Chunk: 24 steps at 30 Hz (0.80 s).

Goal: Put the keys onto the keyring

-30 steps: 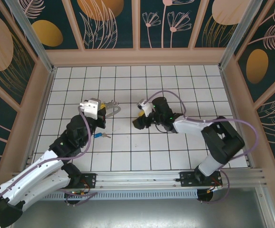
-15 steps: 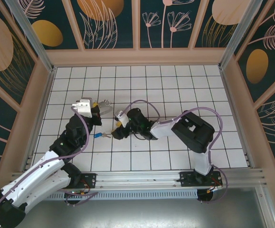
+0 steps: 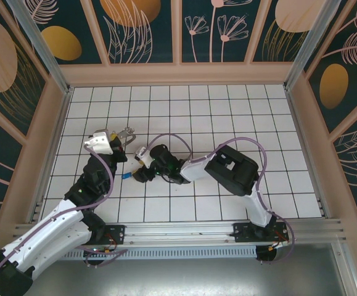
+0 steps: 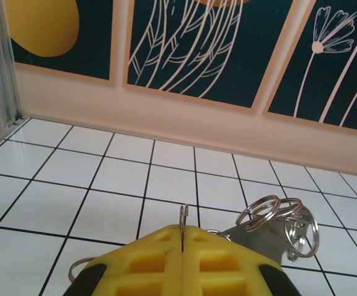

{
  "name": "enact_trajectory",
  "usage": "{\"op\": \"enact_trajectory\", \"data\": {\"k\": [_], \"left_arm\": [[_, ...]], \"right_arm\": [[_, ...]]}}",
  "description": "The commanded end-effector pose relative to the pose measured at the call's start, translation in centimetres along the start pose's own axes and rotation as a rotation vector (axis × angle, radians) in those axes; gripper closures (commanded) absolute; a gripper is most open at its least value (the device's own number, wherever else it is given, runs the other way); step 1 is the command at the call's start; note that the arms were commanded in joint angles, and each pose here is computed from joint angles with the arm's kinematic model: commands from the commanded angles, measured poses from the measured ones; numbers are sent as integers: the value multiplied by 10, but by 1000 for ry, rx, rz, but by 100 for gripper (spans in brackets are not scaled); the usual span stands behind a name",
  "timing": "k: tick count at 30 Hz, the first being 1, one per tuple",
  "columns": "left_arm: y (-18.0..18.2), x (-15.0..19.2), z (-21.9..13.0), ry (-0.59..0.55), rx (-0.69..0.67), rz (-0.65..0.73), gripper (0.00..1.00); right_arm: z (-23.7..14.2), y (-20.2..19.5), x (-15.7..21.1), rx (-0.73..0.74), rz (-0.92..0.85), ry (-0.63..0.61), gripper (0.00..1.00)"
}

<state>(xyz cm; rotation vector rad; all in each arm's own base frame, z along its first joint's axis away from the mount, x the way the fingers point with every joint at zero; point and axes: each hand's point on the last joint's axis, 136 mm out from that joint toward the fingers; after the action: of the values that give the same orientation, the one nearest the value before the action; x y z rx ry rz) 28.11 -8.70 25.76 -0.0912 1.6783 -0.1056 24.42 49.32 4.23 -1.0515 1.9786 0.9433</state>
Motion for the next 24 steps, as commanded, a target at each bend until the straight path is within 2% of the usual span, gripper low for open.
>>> {"op": "enact_trajectory", "data": {"k": [1,12,15,20,24], "left_arm": [[5,-15,-1,-60,-22,-52,100],[8,-16,-5,-69,-23,-55,100],[9,-14,-6,-69,-26,-55,100],[9,-15,-6,-70,-20,-53,100],[6,-16,-5,-65,-12,-39,100]], "right_arm": [[11,4,-10,15,-44,-19,37],[38,4,11,60,-92,59,38],[41,-2,16,92,-100,80,43],[39,-6,24,108,-103,96,65],[26,-8,33,116,-84,111,71]]}}
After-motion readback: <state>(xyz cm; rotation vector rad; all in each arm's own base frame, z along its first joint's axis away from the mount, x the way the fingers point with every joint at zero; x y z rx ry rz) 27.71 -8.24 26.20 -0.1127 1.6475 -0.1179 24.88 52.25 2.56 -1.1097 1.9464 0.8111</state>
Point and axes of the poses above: each hand's point on the last joint's axis, 136 mm out from that joint toward the fingers, its own z axis out along the fingers, its own y axis along the line the jaws close on, x = y × z, and after that the axes turned 7 degrees about z, right-handed
